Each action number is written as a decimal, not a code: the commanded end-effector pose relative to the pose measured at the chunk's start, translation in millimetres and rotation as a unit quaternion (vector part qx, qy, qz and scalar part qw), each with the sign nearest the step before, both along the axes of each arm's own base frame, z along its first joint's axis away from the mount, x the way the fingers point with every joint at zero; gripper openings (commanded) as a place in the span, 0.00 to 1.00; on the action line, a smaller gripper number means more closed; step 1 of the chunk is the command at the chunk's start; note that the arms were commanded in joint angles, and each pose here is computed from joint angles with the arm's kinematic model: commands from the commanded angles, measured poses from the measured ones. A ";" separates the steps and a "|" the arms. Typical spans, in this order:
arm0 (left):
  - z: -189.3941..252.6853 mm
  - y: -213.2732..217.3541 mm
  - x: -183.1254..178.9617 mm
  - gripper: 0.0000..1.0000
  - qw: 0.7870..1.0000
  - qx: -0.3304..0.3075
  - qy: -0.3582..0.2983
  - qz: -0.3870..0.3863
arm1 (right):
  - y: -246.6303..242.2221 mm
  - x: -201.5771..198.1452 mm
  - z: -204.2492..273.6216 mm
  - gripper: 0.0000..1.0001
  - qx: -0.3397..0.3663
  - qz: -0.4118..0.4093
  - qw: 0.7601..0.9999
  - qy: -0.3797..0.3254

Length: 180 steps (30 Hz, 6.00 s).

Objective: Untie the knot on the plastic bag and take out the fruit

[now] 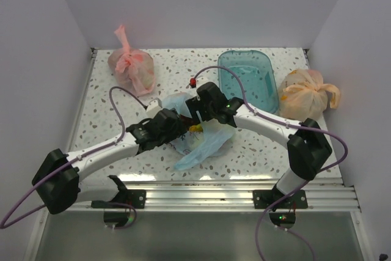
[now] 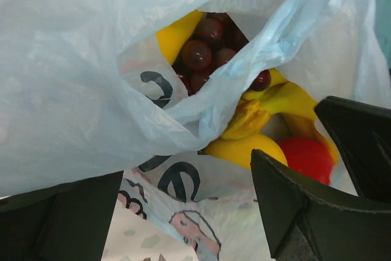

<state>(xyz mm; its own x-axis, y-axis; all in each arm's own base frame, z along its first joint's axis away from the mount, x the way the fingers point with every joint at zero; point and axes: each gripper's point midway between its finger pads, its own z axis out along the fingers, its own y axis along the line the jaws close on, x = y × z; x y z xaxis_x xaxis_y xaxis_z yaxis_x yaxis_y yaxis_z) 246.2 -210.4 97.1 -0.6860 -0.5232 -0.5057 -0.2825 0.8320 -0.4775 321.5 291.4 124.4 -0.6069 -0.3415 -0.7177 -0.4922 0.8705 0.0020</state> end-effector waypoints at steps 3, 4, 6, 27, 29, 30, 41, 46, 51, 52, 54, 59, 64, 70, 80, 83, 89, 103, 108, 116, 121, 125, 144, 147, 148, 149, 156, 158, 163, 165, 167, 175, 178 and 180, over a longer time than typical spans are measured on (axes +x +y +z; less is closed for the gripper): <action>-9.8 1.5 16.2 0.74 0.999 0.005 -0.018 0.048 | 1.3 9.8 5.1 0.68 0.007 -0.010 1.000 -0.023; -13.7 5.5 13.0 0.67 0.999 0.015 -0.012 0.048 | 1.6 12.3 7.9 0.53 0.006 -0.012 1.000 -0.028; -17.1 15.4 10.9 0.38 0.998 0.036 -0.011 0.054 | -2.7 19.3 7.2 0.37 -0.007 -0.019 0.999 -0.036; 30.8 100.1 42.8 0.01 0.993 0.096 -0.057 -0.026 | 16.3 52.2 75.8 0.55 0.062 -0.033 0.996 -0.059; 35.9 93.4 39.9 0.01 0.994 0.079 -0.062 -0.038 | 29.7 36.4 90.6 0.63 0.069 -0.016 0.995 -0.072; 37.7 92.0 39.3 0.02 0.994 0.074 -0.063 -0.040 | 33.1 30.1 98.9 0.64 0.073 -0.011 0.994 -0.080; 33.2 87.2 28.2 0.03 0.996 0.047 -0.062 -0.041 | 50.8 -54.9 13.9 0.67 0.007 0.093 0.995 0.044; 27.3 92.0 22.1 0.04 0.997 0.046 -0.058 -0.028 | 2.1 -113.6 -29.2 0.63 -0.065 0.118 0.984 0.115; 16.5 82.7 16.5 0.08 0.998 0.018 -0.046 -0.038 | -40.1 -150.7 -63.8 0.63 -0.108 0.110 0.974 0.166; 15.2 80.3 15.8 0.08 0.998 0.013 -0.045 -0.041 | -42.3 -152.4 -68.3 0.64 -0.110 0.108 0.974 0.169; 9.5 78.1 11.9 0.09 0.998 0.002 -0.037 -0.042 | -46.5 -158.0 -79.4 0.68 -0.118 0.106 0.970 0.184; -7.3 63.7 2.7 0.14 0.997 -0.044 -0.018 -0.055 | -43.5 -157.8 -95.1 0.86 -0.130 0.111 0.967 0.189; -26.8 59.6 -1.2 0.16 0.997 -0.047 0.008 -0.063 | -28.2 -147.1 -54.4 0.96 -0.084 0.115 0.979 0.144; -22.3 60.3 3.0 0.19 0.997 -0.040 0.001 -0.065 | -12.5 -137.6 15.4 0.99 -0.032 0.126 0.986 0.099; -27.1 67.1 -9.5 0.22 0.997 -0.023 0.011 -0.076 | 44.2 -122.1 52.6 0.76 0.041 0.174 0.981 0.074; -25.2 68.0 -8.8 0.22 0.997 -0.022 0.008 -0.074 | 55.1 -120.8 27.1 0.67 0.040 0.184 0.979 0.083; -21.6 68.5 -5.4 0.22 0.997 -0.021 0.001 -0.070 | 62.5 -173.0 -42.1 0.47 -0.020 0.280 0.946 0.160; -10.5 82.0 2.3 0.24 0.997 0.026 -0.015 -0.066 | 74.9 -196.4 -5.0 0.64 -0.084 0.381 0.915 0.105; -6.5 83.8 1.8 0.26 0.996 0.038 -0.016 -0.075 | 64.3 -145.2 24.3 0.67 -0.117 0.330 0.936 0.015; -4.2 82.4 2.1 0.27 0.995 0.042 -0.017 -0.087 | 65.7 -86.7 39.9 0.68 -0.166 0.321 0.931 -0.052; -5.1 81.8 1.5 0.27 0.995 0.044 -0.014 -0.093 | 68.7 -60.4 37.3 0.65 -0.178 0.323 0.927 -0.064; -3.6 80.8 2.8 0.27 0.994 0.043 -0.017 -0.094 | 75.1 -55.2 15.6 0.64 -0.188 0.340 0.920 -0.043; 1.5 83.2 4.9 0.27 0.994 0.053 -0.022 -0.096 | 80.1 -65.4 71.3 0.02 -0.132 0.362 0.919 -0.082; 6.4 83.2 6.5 0.27 0.994 0.054 -0.025 -0.096 | 83.7 -67.0 114.5 0.00 -0.084 0.353 0.922 -0.132; 8.9 83.5 7.9 0.27 0.993 0.056 -0.028 -0.095 | 84.8 -67.5 125.0 0.00 -0.070 0.351 0.922 -0.146; 9.9 84.3 7.7 0.27 0.993 0.059 -0.027 -0.095 | 80.2 -70.5 142.8 0.00 -0.051 0.347 0.922 -0.168; 32.2 93.3 21.1 0.22 0.991 0.092 -0.043 -0.082 | 81.1 -57.0 218.4 0.00 0.050 0.278 0.909 -0.307; 48.6 97.9 32.5 0.22 0.990 0.107 -0.058 -0.070 | 77.1 -46.0 221.7 0.00 0.054 0.243 0.911 -0.328; 89.5 110.5 67.3 0.19 0.983 0.153 -0.088 -0.049 | 69.3 -16.0 257.6 0.00 0.077 0.138 0.907 -0.391; 105.4 113.4 78.0 0.18 0.980 0.161 -0.104 -0.044 | 60.3 -3.4 273.1 0.00 0.085 0.101 0.906 -0.402; 105.8 115.2 84.3 0.17 0.979 0.170 -0.102 -0.042 | 43.4 11.6 285.0 0.00 0.104 0.058 0.906 -0.406; 105.4 98.1 68.9 0.25 0.982 0.122 -0.117 -0.087 | -55.5 56.4 297.7 0.00 0.172 -0.095 0.899 -0.392; 107.9 95.0 54.0 0.32 0.980 0.106 -0.130 -0.105 | -103.5 72.9 288.5 0.00 0.181 -0.170 0.889 -0.386; 107.2 90.1 44.5 0.43 0.978 0.094 -0.135 -0.126 | -137.4 86.1 282.0 0.00 0.191 -0.220 0.877 -0.382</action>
<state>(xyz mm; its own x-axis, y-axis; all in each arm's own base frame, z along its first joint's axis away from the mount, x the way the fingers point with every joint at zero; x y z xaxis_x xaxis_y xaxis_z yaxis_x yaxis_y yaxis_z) 300.0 -109.6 189.9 -0.6319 -0.2502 -0.7335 -0.0408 0.9559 -0.2910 401.9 190.7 383.4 0.0202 -0.0375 -0.9991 -0.1986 0.9792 -0.0407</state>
